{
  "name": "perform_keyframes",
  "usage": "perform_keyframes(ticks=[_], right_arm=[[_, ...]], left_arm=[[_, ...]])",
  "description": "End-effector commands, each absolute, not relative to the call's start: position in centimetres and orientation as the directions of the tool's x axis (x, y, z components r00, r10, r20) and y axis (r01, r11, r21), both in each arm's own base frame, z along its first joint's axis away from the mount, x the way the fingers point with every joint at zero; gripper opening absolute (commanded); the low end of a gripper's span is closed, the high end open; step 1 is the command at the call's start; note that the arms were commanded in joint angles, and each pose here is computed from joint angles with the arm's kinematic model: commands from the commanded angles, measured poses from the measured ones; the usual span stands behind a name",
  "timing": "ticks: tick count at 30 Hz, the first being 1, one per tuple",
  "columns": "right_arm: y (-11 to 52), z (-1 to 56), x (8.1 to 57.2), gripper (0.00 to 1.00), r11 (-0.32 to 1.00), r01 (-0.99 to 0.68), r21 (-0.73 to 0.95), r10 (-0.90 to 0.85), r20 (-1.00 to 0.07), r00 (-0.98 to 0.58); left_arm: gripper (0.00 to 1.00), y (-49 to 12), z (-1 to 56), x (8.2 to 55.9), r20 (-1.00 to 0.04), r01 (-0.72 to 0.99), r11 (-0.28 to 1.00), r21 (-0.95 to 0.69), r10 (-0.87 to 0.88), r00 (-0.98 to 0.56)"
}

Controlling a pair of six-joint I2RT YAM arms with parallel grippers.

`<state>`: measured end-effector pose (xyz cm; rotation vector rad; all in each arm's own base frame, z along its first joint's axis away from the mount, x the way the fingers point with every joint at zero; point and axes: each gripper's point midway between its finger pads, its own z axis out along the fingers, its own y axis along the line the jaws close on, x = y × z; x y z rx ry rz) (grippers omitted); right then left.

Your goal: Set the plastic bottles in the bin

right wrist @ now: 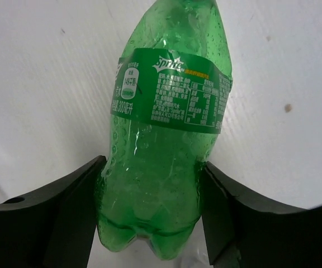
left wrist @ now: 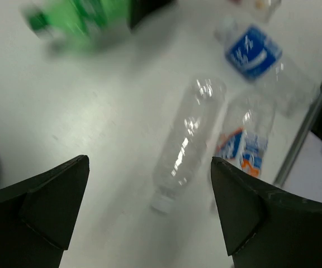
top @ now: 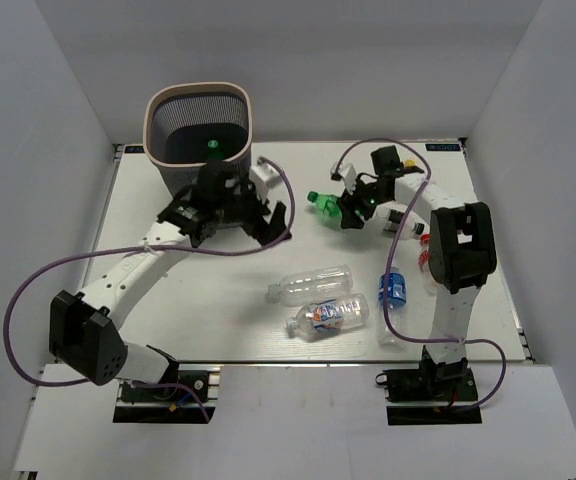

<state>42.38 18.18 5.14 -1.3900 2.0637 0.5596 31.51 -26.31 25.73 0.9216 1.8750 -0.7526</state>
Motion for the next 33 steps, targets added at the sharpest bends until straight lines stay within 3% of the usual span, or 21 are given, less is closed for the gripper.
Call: perform_keyframes(ticks=[1, 9, 12, 14, 15, 16, 25, 33], right_arm=[[20.1, 12.8, 43.2, 0.06, 0.350, -0.935, 0.057, -0.593, -0.759, -0.268], [27.6, 32.0, 45.2, 0.05, 0.281, -0.952, -0.123, -0.362, -0.932, 0.014], [30.4, 36.9, 44.6, 0.05, 0.258, -0.948, -0.188, -0.247, -0.961, 0.123], [32.1, 40.9, 44.4, 0.05, 0.245, -0.918, -0.311, -0.143, -0.948, 0.283], [33.2, 41.0, 43.7, 0.05, 0.236, -0.934, -0.268, -0.105, -0.963, 0.250], [34.3, 43.9, 43.2, 0.05, 0.234, -0.903, -0.360, -0.032, -0.931, 0.363], [41.8, 49.7, 40.4, 0.10, 0.180, -0.902, -0.392, 0.301, -0.851, 0.430], [48.2, 45.4, 42.6, 0.17, 0.215, -0.924, -0.317, 0.325, -0.869, 0.373]], left_arm=[[0.99, -27.6, 22.0, 26.8, -0.844, 0.879, 0.433, -0.199, 0.380, -0.378], [0.99, -29.7, 15.4, 23.7, -0.785, 0.913, 0.381, -0.148, 0.516, -0.343], [0.99, -30.0, 13.4, 23.3, -0.768, 0.917, 0.377, -0.126, 0.548, -0.331], [0.99, -30.3, 12.6, 22.9, -0.757, 0.920, 0.376, -0.110, 0.569, -0.323], [0.99, -30.1, 12.0, 22.9, -0.751, 0.917, 0.385, -0.105, 0.574, -0.327], [0.99, -30.5, 12.2, 22.8, -0.758, 0.922, 0.375, -0.101, 0.571, -0.315], [0.99, -29.5, 10.7, 21.8, -0.750, 0.887, 0.455, -0.079, 0.559, -0.353], [0.99, -28.8, 11.0, 20.8, -0.752, 0.874, 0.481, -0.061, 0.553, -0.358]])
